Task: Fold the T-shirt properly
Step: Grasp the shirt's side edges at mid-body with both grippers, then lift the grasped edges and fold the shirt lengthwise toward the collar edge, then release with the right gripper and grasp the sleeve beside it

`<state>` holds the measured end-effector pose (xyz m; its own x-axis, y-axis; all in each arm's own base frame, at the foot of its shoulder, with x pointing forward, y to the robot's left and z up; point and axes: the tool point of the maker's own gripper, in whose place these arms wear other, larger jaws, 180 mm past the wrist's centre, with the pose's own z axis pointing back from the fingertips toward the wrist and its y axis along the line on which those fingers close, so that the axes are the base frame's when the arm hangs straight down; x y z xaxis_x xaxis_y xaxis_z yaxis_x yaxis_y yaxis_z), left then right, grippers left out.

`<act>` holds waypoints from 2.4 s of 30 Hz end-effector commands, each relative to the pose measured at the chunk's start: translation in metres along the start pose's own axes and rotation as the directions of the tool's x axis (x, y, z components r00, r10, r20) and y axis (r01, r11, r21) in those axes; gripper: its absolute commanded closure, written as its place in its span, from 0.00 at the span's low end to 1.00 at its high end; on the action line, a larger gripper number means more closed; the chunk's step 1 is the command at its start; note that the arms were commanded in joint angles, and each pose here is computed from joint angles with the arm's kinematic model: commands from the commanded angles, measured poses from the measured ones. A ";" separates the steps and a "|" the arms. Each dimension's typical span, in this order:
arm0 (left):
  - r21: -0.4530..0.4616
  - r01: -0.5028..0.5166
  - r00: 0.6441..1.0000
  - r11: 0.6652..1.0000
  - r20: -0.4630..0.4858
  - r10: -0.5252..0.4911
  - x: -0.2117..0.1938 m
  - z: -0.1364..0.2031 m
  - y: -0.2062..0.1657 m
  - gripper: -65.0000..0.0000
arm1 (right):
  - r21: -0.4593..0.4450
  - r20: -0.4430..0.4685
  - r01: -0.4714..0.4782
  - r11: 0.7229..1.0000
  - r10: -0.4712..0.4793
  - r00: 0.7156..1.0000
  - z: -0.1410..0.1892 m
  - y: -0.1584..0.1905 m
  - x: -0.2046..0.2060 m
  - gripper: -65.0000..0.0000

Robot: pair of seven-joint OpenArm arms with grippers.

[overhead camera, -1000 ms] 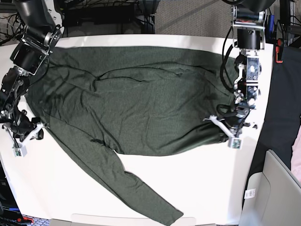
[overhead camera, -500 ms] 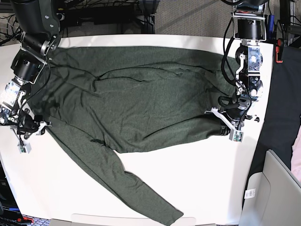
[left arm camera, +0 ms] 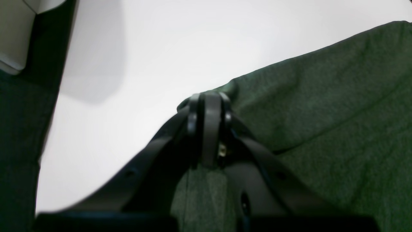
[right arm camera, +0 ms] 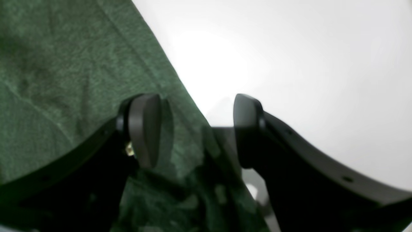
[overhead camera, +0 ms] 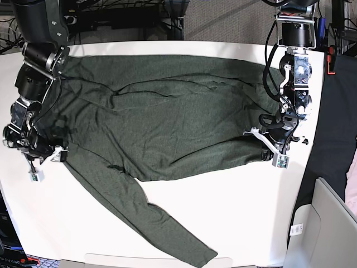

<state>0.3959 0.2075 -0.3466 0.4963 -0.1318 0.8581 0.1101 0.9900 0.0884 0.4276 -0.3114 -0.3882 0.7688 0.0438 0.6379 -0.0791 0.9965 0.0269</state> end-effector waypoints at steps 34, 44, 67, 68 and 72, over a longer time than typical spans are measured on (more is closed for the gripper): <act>0.075 -0.005 0.992 0.997 0.122 -0.004 0.015 0.064 0.019 1.00 | 0.067 0.157 0.030 0.997 -0.041 0.987 0.136 -0.009 -0.039 1.00; 0.097 -0.003 0.995 0.995 0.096 -0.006 -0.002 0.080 0.025 1.00 | 0.040 0.227 0.060 0.997 -0.067 0.972 0.185 -0.033 -0.052 1.00; 0.080 0.012 1.000 0.997 0.017 -0.013 -0.038 0.102 0.015 1.00 | 0.021 0.206 0.023 1.000 -0.027 0.978 0.180 -0.033 -0.047 0.92; 0.080 0.012 1.000 0.997 0.017 -0.013 -0.038 0.102 0.015 1.00 | 0.001 0.191 0.008 1.000 -0.008 0.982 0.174 -0.031 -0.045 0.87; 0.077 -0.014 1.000 0.997 0.021 0.012 -0.040 0.101 0.010 0.99 | -0.047 0.147 -0.012 0.999 0.019 0.989 0.153 -0.023 -0.043 0.65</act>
<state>0.2845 0.2279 -0.3418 0.5237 -0.1133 0.8444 0.0356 0.9932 0.1113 0.2889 -0.3411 -0.3180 0.7099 0.0316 0.7036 -0.0501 0.9987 0.0056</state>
